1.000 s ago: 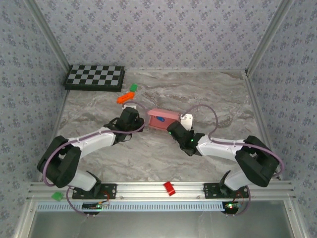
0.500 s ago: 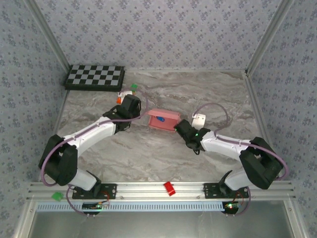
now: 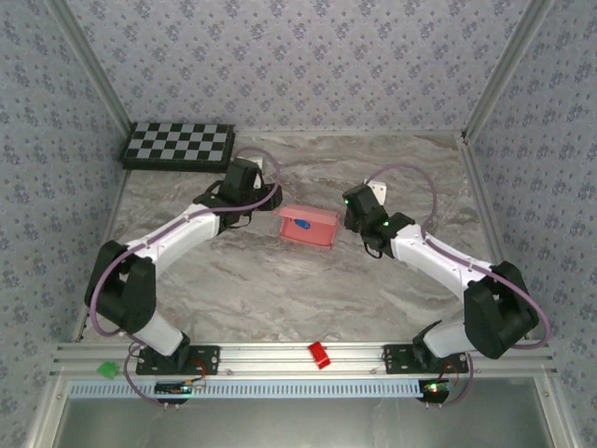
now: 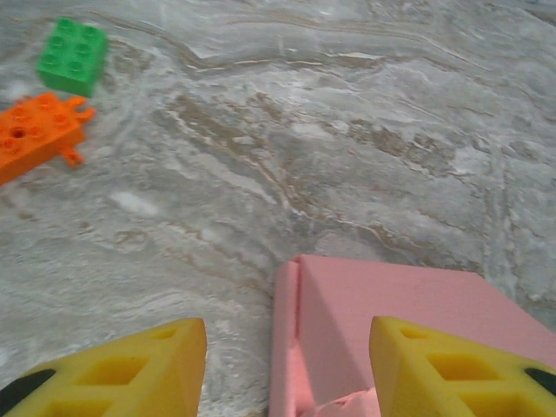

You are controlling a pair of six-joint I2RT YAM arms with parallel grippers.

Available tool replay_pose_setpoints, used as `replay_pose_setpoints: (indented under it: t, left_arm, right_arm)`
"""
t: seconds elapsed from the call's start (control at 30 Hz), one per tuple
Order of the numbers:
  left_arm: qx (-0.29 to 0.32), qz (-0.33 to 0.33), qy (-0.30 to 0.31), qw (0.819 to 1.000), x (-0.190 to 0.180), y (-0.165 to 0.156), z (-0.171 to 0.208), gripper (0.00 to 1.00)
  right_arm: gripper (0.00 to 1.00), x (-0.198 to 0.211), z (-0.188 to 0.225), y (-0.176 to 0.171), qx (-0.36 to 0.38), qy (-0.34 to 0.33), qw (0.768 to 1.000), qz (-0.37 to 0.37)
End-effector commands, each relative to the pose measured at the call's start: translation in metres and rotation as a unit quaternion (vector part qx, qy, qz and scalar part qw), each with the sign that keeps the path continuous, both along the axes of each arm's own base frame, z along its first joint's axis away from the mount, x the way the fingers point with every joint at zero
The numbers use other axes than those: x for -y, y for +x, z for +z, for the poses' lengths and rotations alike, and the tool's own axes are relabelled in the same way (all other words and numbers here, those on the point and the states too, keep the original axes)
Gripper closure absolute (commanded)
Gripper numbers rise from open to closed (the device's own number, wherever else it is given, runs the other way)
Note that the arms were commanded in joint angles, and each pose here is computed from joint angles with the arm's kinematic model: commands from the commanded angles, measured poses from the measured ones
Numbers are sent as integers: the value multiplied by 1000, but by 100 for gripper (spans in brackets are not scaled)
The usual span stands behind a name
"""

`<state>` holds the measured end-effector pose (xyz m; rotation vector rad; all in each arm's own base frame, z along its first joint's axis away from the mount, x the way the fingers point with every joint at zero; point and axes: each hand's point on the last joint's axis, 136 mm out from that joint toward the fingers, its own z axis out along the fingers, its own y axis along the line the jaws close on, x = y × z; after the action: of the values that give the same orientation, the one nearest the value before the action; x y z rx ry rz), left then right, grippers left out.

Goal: Fold the paper box

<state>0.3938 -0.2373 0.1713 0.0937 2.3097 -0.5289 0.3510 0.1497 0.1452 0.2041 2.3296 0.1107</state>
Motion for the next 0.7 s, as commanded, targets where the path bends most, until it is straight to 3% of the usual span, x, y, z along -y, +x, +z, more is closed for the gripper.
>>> replay_pose_setpoints:
  t: [0.0,0.27,0.67]
  left_arm:
    - [-23,-47,-14,999,18,0,0,48]
    - [-76,-62,-10,995,27,-2,-28,49]
    - [-144,-59,-12,988,30,-19,-75,51]
  right_arm:
    - [52,-29,13,7,-4,49,996,69]
    - [52,-61,0,11,-37,84,987,130]
    - [52,-59,-44,3,-99,68,985,125]
